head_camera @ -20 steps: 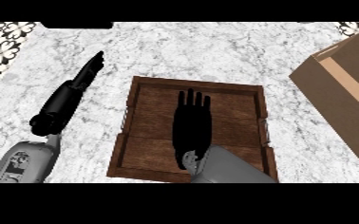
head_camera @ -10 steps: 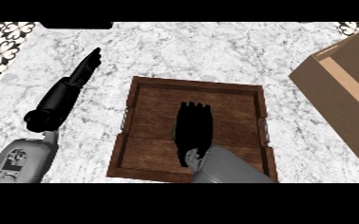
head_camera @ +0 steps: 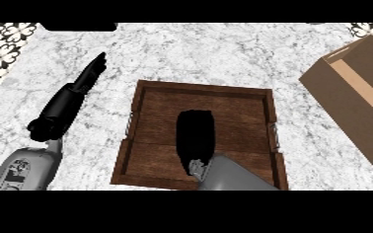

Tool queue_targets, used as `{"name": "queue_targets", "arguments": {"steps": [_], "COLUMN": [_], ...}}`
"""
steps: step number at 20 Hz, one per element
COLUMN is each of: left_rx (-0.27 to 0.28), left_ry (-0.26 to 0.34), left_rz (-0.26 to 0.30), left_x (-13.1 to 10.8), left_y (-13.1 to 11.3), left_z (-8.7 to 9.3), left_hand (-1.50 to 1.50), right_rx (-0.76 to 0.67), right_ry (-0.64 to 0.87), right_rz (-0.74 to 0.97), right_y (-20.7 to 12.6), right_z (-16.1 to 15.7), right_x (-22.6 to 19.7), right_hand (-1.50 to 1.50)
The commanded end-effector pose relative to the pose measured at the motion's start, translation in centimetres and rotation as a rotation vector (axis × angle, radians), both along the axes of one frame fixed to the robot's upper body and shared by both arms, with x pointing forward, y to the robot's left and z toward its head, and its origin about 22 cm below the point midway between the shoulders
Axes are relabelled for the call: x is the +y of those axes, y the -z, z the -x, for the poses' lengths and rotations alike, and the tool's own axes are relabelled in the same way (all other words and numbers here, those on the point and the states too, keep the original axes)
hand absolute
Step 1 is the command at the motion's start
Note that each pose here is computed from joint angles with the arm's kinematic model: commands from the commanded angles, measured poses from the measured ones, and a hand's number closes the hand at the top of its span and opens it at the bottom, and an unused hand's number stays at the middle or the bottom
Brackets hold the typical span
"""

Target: Pick the squash from the tray and place it in the cardboard box

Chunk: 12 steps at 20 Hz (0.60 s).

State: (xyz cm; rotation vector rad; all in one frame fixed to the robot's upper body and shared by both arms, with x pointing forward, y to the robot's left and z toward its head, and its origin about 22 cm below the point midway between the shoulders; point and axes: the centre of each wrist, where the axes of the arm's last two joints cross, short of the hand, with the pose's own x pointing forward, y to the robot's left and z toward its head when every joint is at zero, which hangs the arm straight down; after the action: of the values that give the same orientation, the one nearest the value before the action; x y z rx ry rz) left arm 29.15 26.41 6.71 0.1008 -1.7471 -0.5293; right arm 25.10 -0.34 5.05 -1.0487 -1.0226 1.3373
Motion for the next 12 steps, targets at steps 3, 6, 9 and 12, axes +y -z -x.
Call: {"name": "queue_targets", "arguments": {"steps": [3,6,9,12], "left_rx": [0.009,0.001,0.001,0.004], "left_ry": [0.014,0.005,0.016,0.016], "left_rz": [0.001,0.000,0.007,0.003], "left_x": [0.7,0.7,0.5,-1.0], "left_y": [-0.8,0.2,1.9,0.0], "left_z": [0.3,0.2,1.0,-0.8], "left_hand": [0.00,0.00,0.00,0.00], "right_rx": [-0.048,-0.043,-0.123,-0.209], "right_ry": [-0.032,-0.106,-0.152,-0.188], "right_rz": [-0.078,-0.228,-0.267,-0.246], "right_y": [0.7,-1.0,-3.3,-3.1], "right_z": [-5.3,-6.9,-9.6,-9.7], "right_x": [-7.4,-13.9,-16.4,-13.6], "right_hand": [1.50,1.50,1.50,1.50]}}
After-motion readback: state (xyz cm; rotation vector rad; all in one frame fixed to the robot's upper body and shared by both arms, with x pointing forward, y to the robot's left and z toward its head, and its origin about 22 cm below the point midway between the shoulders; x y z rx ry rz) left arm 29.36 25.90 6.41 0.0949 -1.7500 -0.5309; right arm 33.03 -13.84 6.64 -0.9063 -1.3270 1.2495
